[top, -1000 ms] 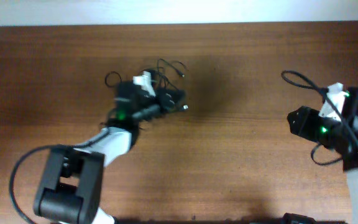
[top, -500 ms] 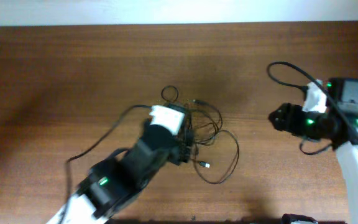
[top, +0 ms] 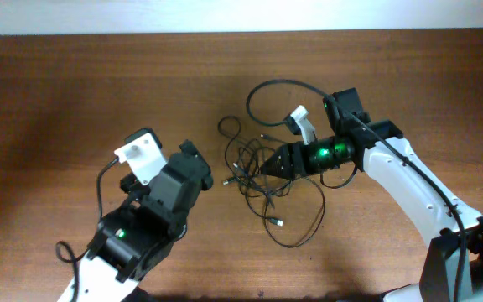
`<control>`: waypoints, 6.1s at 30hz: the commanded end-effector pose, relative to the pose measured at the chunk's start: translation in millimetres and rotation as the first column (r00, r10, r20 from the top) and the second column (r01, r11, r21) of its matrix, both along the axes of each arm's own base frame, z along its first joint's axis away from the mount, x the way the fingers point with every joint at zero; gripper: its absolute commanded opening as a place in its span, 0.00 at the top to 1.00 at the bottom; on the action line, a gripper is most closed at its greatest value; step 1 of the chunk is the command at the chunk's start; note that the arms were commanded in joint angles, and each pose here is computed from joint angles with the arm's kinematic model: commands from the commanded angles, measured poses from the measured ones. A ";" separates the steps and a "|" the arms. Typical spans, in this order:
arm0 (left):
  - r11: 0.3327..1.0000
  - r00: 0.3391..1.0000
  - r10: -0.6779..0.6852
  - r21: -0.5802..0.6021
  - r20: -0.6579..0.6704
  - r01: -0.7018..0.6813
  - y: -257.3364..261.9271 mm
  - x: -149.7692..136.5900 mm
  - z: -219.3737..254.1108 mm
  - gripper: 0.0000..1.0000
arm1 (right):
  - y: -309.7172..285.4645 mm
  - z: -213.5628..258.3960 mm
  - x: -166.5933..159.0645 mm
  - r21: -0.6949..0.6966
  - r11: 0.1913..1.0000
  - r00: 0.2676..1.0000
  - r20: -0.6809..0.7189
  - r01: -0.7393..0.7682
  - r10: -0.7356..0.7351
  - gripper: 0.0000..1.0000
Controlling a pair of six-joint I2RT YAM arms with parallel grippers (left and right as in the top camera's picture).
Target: Untangle cables
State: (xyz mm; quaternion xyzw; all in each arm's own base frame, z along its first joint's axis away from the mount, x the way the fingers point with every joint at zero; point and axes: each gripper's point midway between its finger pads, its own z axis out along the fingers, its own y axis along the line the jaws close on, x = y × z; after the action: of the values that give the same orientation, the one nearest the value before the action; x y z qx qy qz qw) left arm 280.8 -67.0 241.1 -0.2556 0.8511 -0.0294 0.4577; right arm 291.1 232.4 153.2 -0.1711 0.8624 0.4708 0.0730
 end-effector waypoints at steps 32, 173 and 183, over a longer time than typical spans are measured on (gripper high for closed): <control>0.890 0.881 -0.346 -0.411 -0.322 0.199 -62.9 61.4 -115.7 0.01 | -144.9 -4.5 52.9 -0.645 0.638 0.902 0.220 0.421 -0.372 0.01; 0.918 0.910 -0.310 -0.163 0.277 0.362 107.5 90.4 185.6 1.00 | -267.7 -59.6 69.3 -0.561 0.367 0.504 0.106 0.742 -0.857 0.01; 0.784 0.956 -0.084 -0.574 0.283 0.239 85.4 96.9 193.1 1.00 | -2.4 24.0 -1.8 0.021 0.999 0.989 0.142 -0.036 0.033 0.09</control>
State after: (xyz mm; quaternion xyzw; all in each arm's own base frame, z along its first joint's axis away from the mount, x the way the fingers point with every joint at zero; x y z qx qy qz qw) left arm 377.8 16.6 426.8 -0.2427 0.7812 -0.3344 0.4680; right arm 309.2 184.7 139.6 -0.0790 0.8970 0.4277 0.0782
